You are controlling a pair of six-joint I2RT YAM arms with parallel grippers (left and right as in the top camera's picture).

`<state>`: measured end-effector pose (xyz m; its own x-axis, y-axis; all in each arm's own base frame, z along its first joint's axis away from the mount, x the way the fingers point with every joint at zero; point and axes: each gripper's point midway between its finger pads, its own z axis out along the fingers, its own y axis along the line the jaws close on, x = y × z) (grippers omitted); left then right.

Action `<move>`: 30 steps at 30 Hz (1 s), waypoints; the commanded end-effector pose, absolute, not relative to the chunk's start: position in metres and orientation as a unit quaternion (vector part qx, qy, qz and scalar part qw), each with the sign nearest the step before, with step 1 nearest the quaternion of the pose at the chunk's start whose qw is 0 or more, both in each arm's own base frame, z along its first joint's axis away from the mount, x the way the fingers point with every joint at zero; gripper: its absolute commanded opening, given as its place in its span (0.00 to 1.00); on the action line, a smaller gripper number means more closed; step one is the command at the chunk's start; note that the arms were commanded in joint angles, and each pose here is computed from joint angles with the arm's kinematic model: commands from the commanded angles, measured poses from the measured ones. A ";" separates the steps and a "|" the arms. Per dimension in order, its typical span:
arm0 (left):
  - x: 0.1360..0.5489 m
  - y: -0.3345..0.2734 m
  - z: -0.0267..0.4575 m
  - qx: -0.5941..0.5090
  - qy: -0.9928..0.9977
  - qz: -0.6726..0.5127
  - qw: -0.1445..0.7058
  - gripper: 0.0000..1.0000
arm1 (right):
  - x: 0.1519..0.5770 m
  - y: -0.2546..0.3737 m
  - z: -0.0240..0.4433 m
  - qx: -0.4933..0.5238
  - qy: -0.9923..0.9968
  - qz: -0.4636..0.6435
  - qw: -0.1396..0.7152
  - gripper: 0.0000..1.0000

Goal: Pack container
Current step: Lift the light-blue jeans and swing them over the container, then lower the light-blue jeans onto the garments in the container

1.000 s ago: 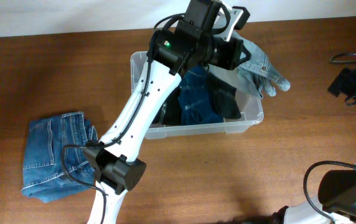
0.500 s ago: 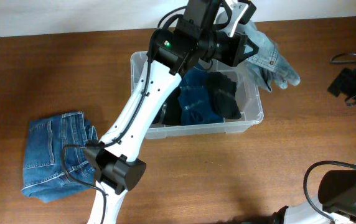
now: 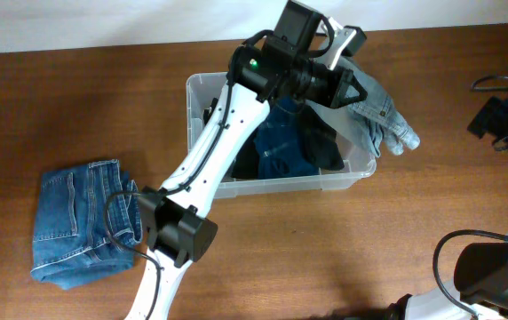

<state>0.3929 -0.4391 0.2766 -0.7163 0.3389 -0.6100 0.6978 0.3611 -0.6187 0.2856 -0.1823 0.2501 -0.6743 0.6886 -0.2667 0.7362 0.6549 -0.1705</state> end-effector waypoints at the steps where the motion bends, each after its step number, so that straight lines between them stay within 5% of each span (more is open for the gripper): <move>1: 0.380 -0.445 0.309 0.378 0.751 -0.493 0.225 0.02 | 0.285 -0.185 0.249 0.393 0.905 -0.139 0.086 0.98; 7: 0.381 -0.449 0.320 0.390 0.730 -0.506 0.242 0.04 | 0.285 -0.185 0.249 0.393 0.905 -0.139 0.086 0.98; 14: 0.378 -0.445 0.312 0.384 0.742 -0.502 0.223 0.18 | 0.285 -0.185 0.249 0.393 0.905 -0.139 0.086 0.98; 30: 0.411 -0.390 0.291 0.326 0.794 -0.474 0.196 0.16 | 0.285 -0.185 0.249 0.393 0.905 -0.139 0.086 0.98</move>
<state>0.3962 -0.4105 0.2657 -0.7354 0.3754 -0.5642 0.6761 0.3504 -0.6481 0.2855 -0.1823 0.2501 -0.6744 0.6887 -0.2663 0.7362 0.6549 -0.1706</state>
